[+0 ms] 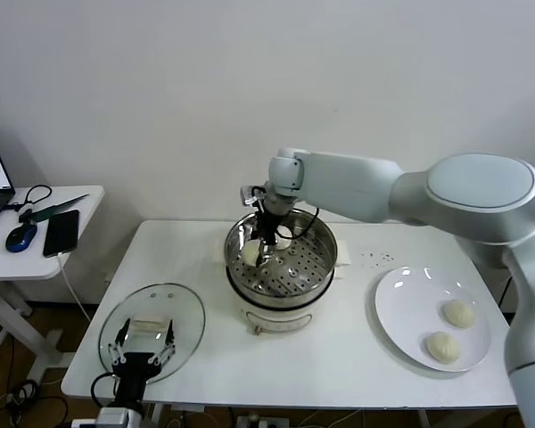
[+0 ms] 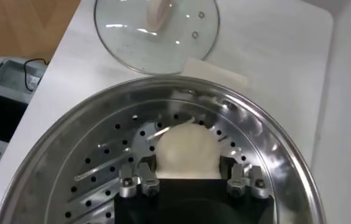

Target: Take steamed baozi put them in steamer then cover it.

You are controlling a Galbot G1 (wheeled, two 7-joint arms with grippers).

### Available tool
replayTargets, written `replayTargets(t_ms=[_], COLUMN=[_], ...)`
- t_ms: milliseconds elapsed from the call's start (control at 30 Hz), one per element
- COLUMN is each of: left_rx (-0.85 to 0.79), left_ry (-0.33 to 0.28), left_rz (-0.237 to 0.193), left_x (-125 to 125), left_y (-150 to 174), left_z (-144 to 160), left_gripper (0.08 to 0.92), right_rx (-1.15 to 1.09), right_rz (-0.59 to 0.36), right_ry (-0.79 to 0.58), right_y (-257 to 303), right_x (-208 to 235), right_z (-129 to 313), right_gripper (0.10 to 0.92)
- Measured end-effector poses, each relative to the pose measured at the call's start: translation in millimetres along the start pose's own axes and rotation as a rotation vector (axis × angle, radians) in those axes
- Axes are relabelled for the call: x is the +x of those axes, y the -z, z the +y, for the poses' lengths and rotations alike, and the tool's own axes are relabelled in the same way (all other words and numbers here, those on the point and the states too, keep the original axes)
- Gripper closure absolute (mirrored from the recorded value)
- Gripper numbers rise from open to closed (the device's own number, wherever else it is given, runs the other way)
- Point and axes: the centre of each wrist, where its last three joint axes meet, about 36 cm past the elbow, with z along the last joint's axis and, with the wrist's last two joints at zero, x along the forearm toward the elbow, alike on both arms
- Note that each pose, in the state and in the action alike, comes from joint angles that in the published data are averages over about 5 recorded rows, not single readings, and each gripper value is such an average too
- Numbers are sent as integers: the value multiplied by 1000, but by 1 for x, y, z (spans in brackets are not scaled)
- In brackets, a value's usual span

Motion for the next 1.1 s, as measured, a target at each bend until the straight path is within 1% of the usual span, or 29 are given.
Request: replayTargets(t_ms=[167, 333, 400, 533, 667, 867, 1000, 1100], left_rx=[0, 0, 0, 0, 0, 0, 0, 0], left_ry=[0, 0, 0, 0, 1, 1, 0, 1], left_rz=[3, 3, 2, 1, 1, 2, 0, -1], left_x=[0, 0, 0, 0, -1, 0, -1, -1], left_y=[-1, -1, -1, -1, -1, -1, 1, 2], left_z=[0, 0, 0, 0, 0, -1, -1, -1], left_gripper=[177, 177, 177, 177, 177, 177, 177, 177], right_rx=[0, -5, -7, -7, -6, -24, -47, -72], right_rz=[8, 6, 3, 1, 2, 18, 42, 57], right_ry=[1, -3, -4, -7, -15, -26, -26, -22], right_y=[2, 2, 2, -5, -18, -64, -108, -144], right_x=[-7, -6, -3, 11, 36, 89, 119, 132], right_z=[0, 0, 0, 0, 2, 18, 41, 65], right_gripper=[331, 235, 210, 200, 200, 200, 200, 200])
